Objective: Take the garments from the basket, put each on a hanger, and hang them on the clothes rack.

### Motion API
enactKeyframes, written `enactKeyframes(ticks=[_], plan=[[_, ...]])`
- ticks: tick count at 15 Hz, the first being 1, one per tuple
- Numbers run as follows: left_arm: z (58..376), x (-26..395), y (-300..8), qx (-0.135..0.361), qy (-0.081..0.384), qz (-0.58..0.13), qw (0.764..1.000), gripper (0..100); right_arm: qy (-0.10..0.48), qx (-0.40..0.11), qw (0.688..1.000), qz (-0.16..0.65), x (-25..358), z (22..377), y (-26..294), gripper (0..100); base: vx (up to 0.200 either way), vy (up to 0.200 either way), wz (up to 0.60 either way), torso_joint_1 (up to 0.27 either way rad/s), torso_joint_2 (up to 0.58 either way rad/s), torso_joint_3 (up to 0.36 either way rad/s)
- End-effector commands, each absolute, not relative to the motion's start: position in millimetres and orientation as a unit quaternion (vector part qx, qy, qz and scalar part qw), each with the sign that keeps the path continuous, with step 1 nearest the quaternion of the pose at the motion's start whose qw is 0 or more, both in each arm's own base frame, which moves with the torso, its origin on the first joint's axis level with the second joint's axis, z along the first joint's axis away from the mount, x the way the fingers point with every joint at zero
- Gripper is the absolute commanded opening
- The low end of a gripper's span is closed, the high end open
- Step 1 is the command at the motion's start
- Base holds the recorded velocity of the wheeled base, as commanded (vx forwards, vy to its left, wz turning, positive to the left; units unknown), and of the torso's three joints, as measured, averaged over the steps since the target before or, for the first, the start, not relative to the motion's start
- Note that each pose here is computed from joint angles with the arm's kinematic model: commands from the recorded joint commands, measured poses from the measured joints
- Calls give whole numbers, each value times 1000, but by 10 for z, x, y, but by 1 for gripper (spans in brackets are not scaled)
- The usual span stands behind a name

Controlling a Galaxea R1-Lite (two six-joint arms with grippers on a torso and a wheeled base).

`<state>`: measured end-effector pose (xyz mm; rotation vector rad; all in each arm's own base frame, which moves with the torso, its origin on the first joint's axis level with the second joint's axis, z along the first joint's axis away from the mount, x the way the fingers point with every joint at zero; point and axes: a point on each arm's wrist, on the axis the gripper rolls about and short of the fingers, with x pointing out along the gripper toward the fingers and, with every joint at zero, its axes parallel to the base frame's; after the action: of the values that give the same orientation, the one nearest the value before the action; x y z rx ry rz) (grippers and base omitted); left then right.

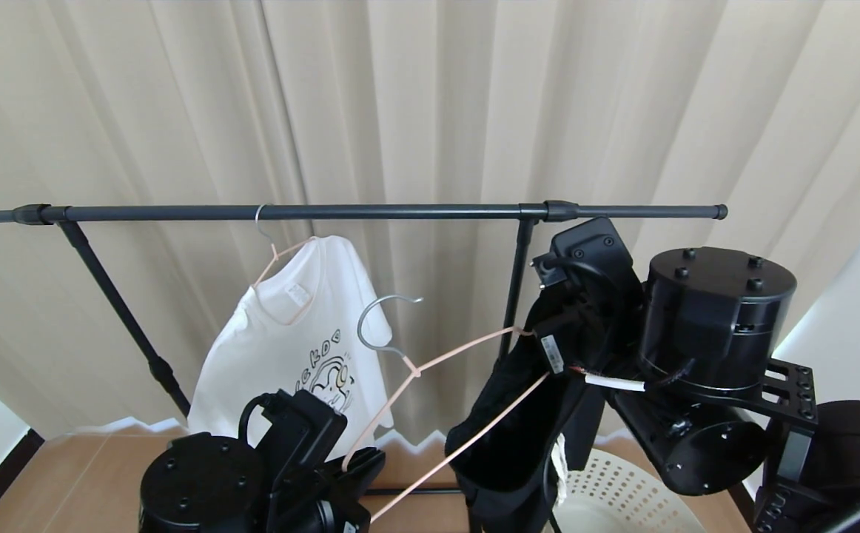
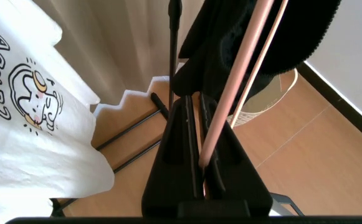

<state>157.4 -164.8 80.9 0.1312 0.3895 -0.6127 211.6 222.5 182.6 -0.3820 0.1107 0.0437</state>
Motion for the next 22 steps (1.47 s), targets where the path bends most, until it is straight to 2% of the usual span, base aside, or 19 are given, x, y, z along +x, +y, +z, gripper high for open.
enactKeyframes(ticks=[1,8,14,18,22], plan=[[800,1579,-1653,65,192,-299,932,0,50,-186,980,41,2025,1840,2301,0,0,0,0,0,0,0],[789,1579,-1658,66,194,-300,932,0,32,-155,982,102,1739,1906,2622,0,0,0,0,0,0,0],[768,1598,-1678,65,193,-299,932,0,25,-90,984,152,1519,1946,2938,0,0,0,0,0,0,0],[756,1618,-1700,58,179,-300,935,0,23,-55,986,155,1522,1998,3007,0,0,0,0,0,0,0],[765,1615,-1697,56,177,-301,935,0,22,-51,986,154,1515,2017,2990,0,0,0,0,0,0,0]])
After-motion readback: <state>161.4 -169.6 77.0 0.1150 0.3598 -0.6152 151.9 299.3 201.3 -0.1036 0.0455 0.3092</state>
